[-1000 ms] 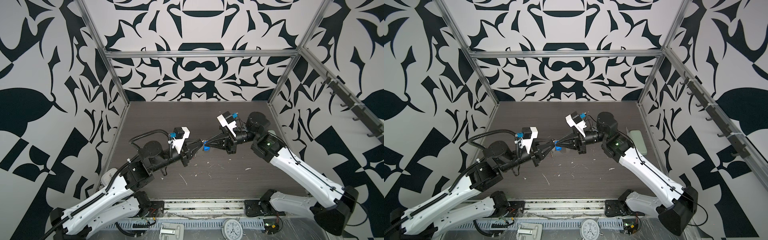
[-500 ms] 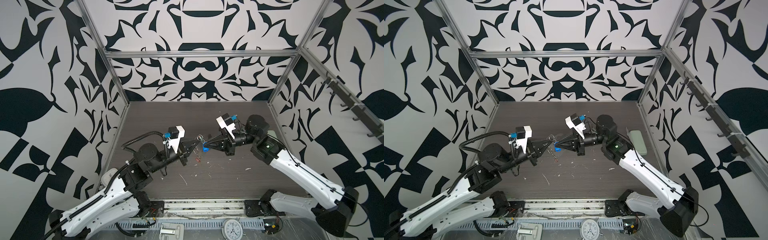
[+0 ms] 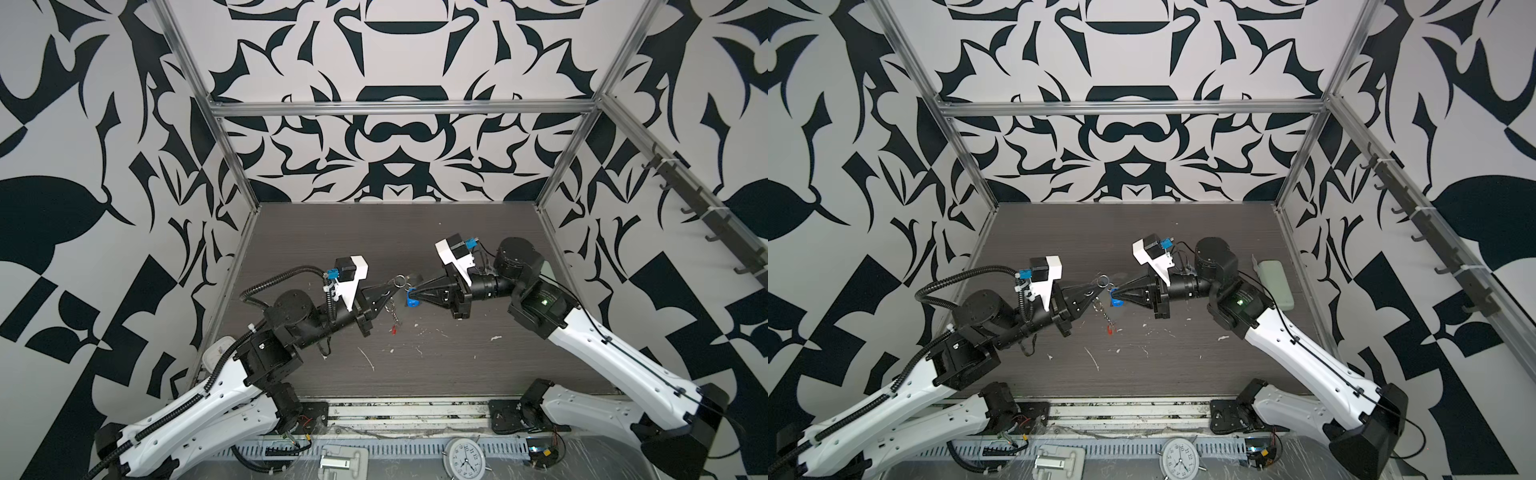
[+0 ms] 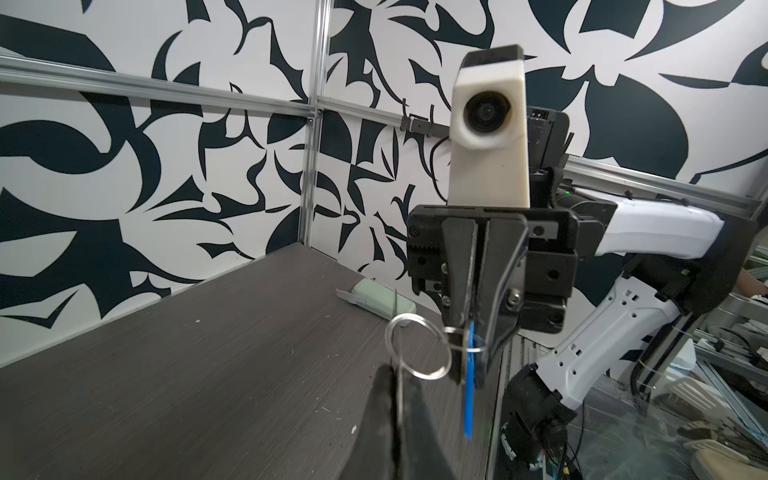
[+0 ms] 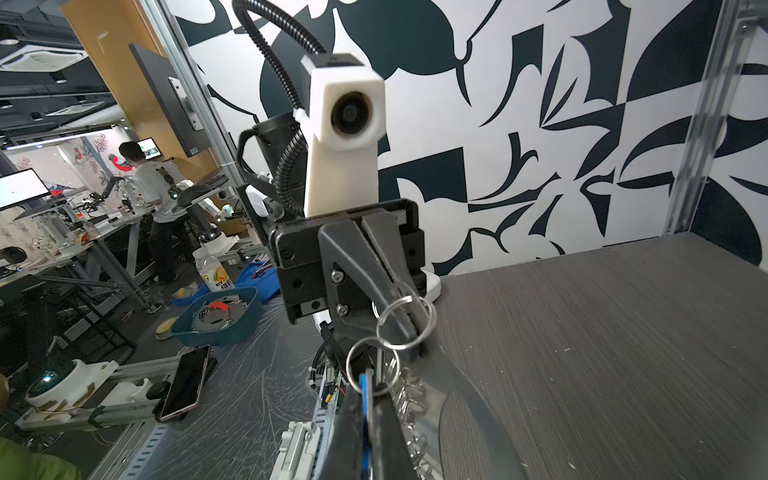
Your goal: Remove the keys from the keyring
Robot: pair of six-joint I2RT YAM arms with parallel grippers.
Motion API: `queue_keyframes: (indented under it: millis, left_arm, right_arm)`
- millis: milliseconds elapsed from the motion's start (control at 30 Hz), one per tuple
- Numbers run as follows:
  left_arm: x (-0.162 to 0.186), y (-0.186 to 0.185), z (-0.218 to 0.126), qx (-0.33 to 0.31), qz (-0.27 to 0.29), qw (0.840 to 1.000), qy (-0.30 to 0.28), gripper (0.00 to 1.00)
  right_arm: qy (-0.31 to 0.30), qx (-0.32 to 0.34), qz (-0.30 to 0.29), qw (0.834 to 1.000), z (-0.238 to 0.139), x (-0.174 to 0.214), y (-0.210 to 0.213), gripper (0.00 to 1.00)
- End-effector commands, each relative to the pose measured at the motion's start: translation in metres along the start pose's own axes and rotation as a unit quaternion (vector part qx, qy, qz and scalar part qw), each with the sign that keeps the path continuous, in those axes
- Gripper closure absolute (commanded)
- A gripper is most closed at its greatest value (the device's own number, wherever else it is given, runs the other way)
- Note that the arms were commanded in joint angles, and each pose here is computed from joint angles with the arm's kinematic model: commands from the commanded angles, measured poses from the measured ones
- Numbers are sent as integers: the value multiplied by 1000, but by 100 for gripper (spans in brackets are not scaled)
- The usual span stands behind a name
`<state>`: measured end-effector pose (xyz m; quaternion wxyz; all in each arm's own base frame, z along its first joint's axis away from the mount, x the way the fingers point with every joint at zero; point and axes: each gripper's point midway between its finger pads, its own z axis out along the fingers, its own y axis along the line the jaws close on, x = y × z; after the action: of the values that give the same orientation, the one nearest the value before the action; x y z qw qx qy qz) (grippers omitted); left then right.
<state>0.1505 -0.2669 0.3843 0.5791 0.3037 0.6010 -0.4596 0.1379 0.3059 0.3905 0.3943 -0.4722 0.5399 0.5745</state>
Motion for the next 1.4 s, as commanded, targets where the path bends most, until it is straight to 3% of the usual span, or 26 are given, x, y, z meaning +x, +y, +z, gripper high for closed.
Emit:
queue_keyframes:
  millis: [0, 533, 867, 1367]
  left_arm:
    - [-13, 2, -4, -10, -5, 1000, -13, 100]
    - [-1, 5, -5, -15, -15, 1000, 6, 100]
    - [-6, 7, -4, -19, -22, 999, -13, 100]
    - [-14, -6, -12, 12, -8, 1000, -24, 100]
  right_arm:
    - [-13, -3, -29, 999, -6, -12, 15, 100]
    - [-27, 36, 8, 999, 0, -12, 10, 100]
    - [55, 24, -25, 998, 25, 22, 29, 100]
    - [83, 46, -38, 995, 31, 34, 27, 100]
